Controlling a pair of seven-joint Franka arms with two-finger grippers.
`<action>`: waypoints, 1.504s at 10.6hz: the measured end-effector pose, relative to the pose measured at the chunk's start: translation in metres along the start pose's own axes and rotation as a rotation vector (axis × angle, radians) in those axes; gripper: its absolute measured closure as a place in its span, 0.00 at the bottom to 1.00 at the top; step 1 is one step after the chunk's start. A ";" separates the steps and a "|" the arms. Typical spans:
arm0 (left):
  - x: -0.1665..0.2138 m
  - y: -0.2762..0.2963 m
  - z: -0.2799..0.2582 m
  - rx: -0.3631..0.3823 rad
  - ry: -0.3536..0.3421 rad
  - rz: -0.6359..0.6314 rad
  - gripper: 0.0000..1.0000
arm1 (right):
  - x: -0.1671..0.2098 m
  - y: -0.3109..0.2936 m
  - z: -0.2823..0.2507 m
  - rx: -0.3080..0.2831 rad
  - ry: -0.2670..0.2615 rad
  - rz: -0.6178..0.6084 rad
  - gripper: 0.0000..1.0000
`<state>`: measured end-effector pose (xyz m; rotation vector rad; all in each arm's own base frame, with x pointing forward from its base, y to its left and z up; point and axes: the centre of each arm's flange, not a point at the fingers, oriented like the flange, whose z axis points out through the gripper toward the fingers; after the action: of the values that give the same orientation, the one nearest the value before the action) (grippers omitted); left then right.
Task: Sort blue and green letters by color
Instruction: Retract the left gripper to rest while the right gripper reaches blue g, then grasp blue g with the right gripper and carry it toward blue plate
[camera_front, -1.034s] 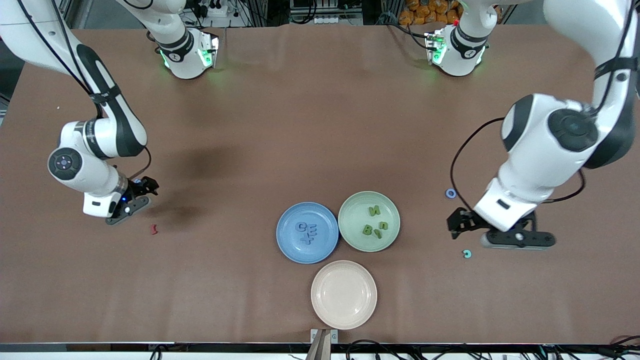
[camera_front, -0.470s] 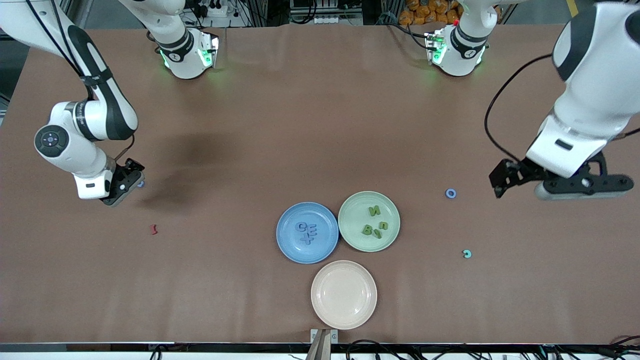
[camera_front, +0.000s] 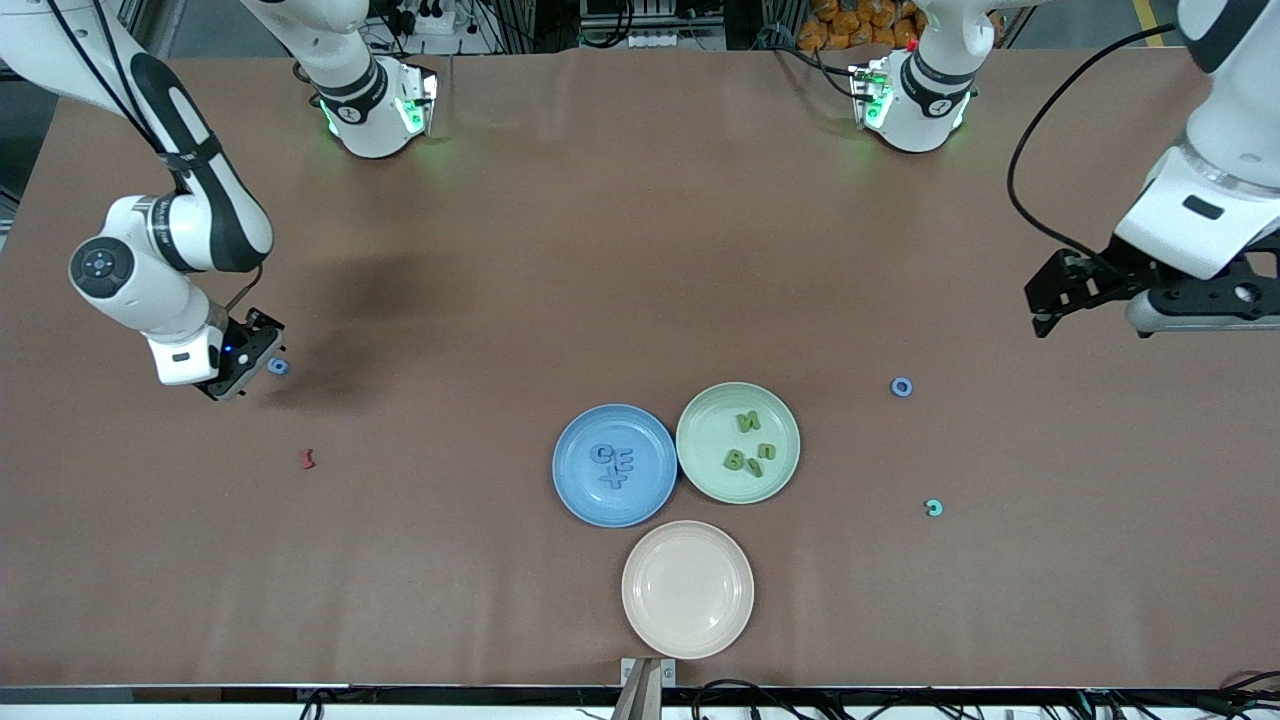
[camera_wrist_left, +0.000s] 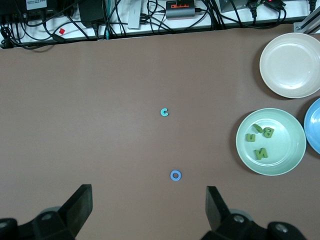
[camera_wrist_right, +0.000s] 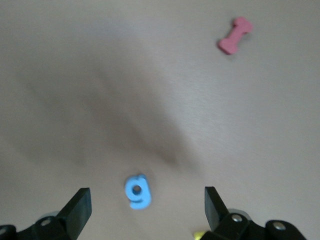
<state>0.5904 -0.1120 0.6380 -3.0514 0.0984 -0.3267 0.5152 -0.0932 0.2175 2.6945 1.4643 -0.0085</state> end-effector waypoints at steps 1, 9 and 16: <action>-0.002 -0.009 -0.003 0.006 -0.006 0.004 0.00 | -0.005 -0.009 0.011 0.013 0.004 0.003 0.00; -0.006 -0.042 0.001 0.022 -0.051 -0.045 0.00 | -0.028 -0.004 0.052 0.047 0.035 0.007 0.00; -0.007 -0.084 0.013 -0.005 -0.081 0.001 0.00 | -0.030 0.004 0.054 0.042 0.043 -0.003 0.19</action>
<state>0.5908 -0.0268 0.6299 -3.0642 0.0962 -0.2029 0.5042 -0.1245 0.1647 2.7416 1.4969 0.0187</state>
